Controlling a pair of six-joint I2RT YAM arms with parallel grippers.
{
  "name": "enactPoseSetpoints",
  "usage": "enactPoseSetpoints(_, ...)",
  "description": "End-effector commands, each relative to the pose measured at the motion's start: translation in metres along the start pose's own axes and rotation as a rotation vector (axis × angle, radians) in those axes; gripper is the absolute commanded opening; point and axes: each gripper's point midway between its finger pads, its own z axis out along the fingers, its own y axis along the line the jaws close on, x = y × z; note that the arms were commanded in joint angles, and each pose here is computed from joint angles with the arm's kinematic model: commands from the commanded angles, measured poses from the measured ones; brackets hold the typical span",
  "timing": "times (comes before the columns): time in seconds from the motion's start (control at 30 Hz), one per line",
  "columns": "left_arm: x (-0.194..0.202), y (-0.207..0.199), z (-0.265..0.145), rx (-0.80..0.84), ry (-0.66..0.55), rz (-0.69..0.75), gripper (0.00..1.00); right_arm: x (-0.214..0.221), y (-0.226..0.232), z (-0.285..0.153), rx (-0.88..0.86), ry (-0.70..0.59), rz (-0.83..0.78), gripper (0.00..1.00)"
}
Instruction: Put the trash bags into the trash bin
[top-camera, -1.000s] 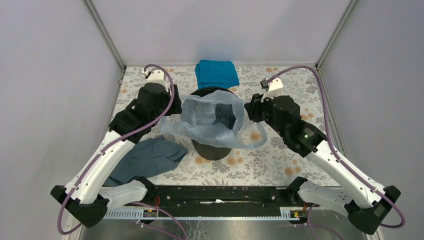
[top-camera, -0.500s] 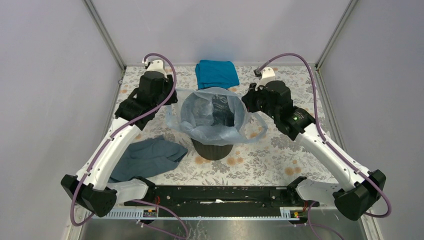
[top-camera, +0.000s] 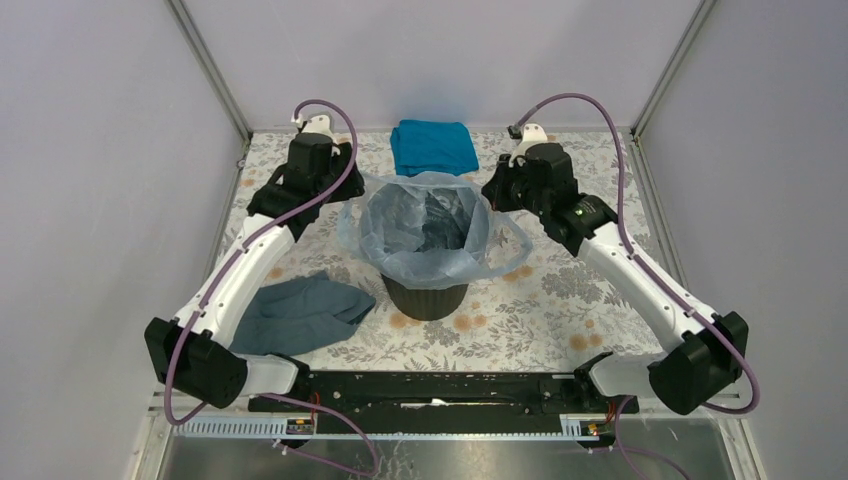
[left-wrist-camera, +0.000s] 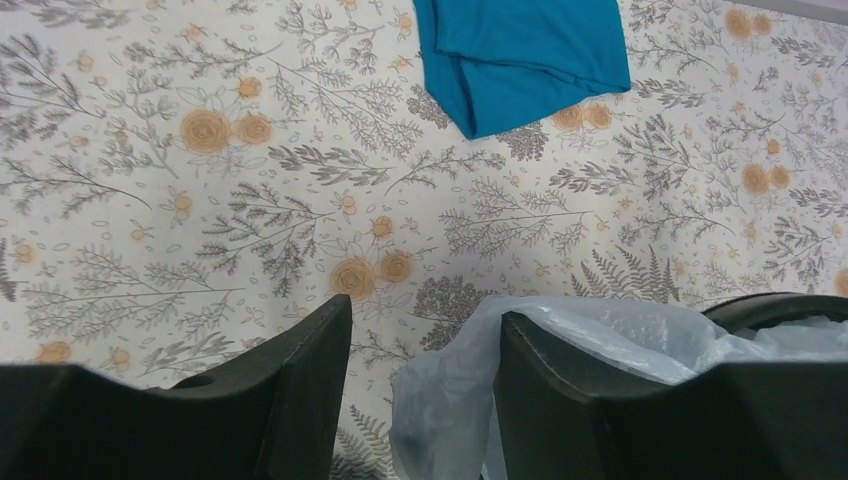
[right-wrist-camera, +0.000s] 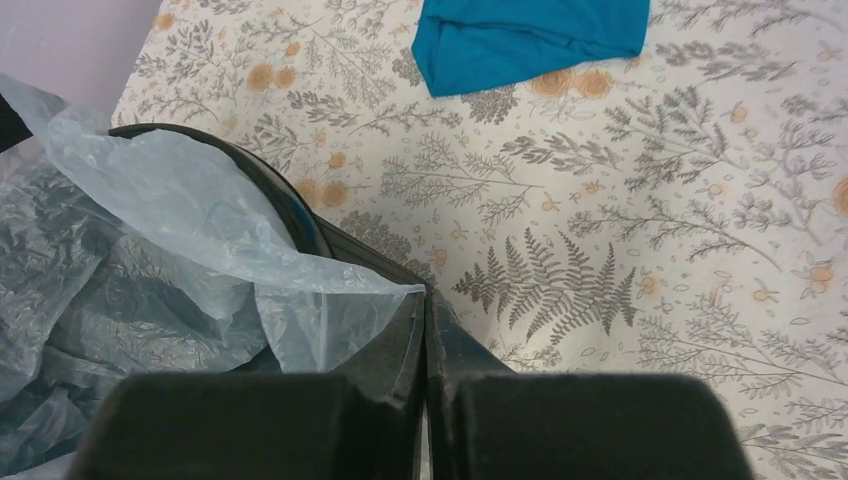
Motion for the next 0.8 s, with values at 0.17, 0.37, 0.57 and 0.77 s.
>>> enactPoseSetpoints(0.17,-0.002,-0.014,0.014,0.113,-0.024,-0.071,0.55,-0.011,0.014,0.010,-0.107,0.004,0.049,0.15)
enactPoseSetpoints(0.37,-0.011,-0.015,-0.005,0.147,-0.080,-0.061,0.68,-0.028,0.026,-0.009,-0.172,-0.081,0.012,0.39)
enactPoseSetpoints(0.57,-0.020,-0.015,-0.005,0.144,-0.108,-0.066,0.63,-0.041,0.020,-0.007,-0.129,-0.148,0.049,0.29)
enactPoseSetpoints(0.77,-0.013,-0.015,0.015,0.131,-0.075,-0.082,0.42,-0.033,0.016,0.018,-0.118,-0.106,0.109,0.13)
